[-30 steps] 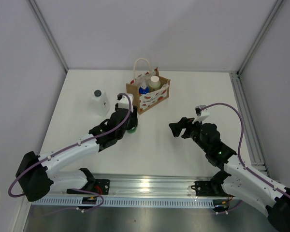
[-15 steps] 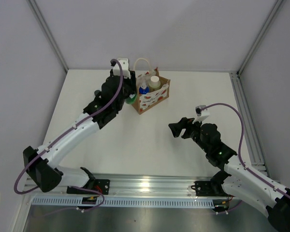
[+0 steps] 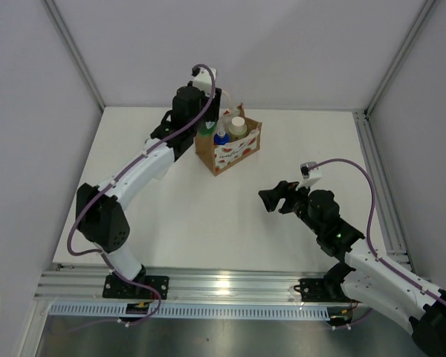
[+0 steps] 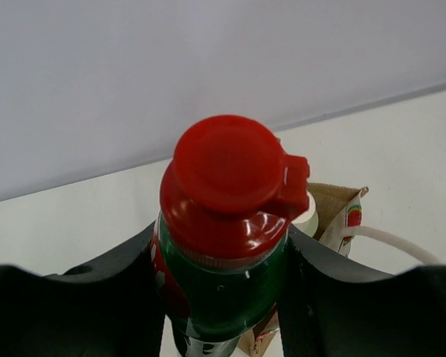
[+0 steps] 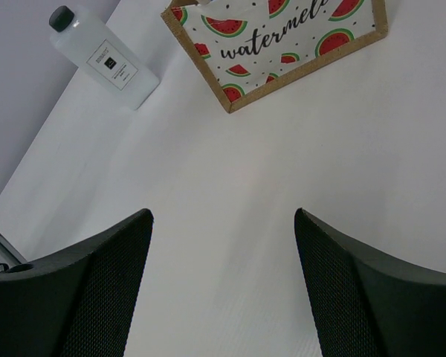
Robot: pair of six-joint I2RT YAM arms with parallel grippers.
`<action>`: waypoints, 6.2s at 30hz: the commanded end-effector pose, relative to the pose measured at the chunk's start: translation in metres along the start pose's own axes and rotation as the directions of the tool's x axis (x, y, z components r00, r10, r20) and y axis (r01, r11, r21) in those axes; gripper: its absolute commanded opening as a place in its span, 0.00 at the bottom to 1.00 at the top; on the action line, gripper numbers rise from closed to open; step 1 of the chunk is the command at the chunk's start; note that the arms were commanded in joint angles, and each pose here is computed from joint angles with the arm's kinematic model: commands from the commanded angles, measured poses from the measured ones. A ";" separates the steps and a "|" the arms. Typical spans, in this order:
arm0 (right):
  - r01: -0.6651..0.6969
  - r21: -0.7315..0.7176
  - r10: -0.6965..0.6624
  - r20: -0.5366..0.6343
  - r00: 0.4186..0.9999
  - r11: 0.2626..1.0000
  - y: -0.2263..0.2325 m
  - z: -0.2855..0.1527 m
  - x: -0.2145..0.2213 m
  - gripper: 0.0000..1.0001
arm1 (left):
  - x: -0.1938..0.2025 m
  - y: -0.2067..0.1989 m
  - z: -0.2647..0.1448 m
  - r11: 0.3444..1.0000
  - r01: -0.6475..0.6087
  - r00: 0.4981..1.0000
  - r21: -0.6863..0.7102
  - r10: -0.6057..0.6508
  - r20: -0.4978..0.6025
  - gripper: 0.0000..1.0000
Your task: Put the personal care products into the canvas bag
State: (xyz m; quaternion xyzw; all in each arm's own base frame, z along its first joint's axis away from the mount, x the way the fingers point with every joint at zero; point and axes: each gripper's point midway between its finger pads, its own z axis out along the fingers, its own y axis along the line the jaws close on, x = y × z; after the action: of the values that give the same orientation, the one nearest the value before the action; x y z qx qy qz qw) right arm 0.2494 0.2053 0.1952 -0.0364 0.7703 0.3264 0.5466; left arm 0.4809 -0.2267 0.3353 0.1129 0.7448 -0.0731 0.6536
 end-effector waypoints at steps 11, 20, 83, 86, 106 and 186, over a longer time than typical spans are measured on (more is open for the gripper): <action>-0.019 -0.072 0.020 0.013 1.000 0.997 0.018 0.000 -0.008 0.80 | -0.054 -0.016 0.051 0.990 -0.071 0.970 0.122 0.040 0.241 0.01; -0.029 -0.095 0.030 0.007 1.000 0.995 0.023 0.000 -0.008 0.80 | -0.038 -0.009 0.072 0.991 -0.114 0.963 0.068 0.093 0.253 0.00; -0.014 -0.118 0.010 -0.037 0.999 0.993 0.028 0.007 0.002 0.80 | -0.017 -0.019 0.107 0.989 -0.111 0.948 0.094 0.077 0.309 0.00; -0.012 -0.117 0.008 -0.039 0.999 0.993 0.028 0.008 0.003 0.80 | -0.016 -0.021 0.109 0.990 -0.100 0.949 0.101 0.064 0.310 0.00; -0.007 -0.117 0.003 -0.035 0.999 0.993 0.029 0.008 0.002 0.80 | 0.003 -0.001 0.126 0.988 -0.152 0.956 0.017 0.143 0.256 0.01; 0.008 -0.139 -0.014 -0.041 0.999 0.990 0.038 0.004 0.003 0.80 | 0.059 0.012 0.064 0.996 -0.025 0.999 0.089 0.022 0.039 0.77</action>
State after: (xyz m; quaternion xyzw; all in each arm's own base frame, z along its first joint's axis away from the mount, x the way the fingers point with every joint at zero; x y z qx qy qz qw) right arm 0.2312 0.2352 0.1831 -0.0846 0.7789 0.3657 0.5024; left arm 0.5455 -0.2327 0.2153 0.1783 0.7586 -0.0776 0.6219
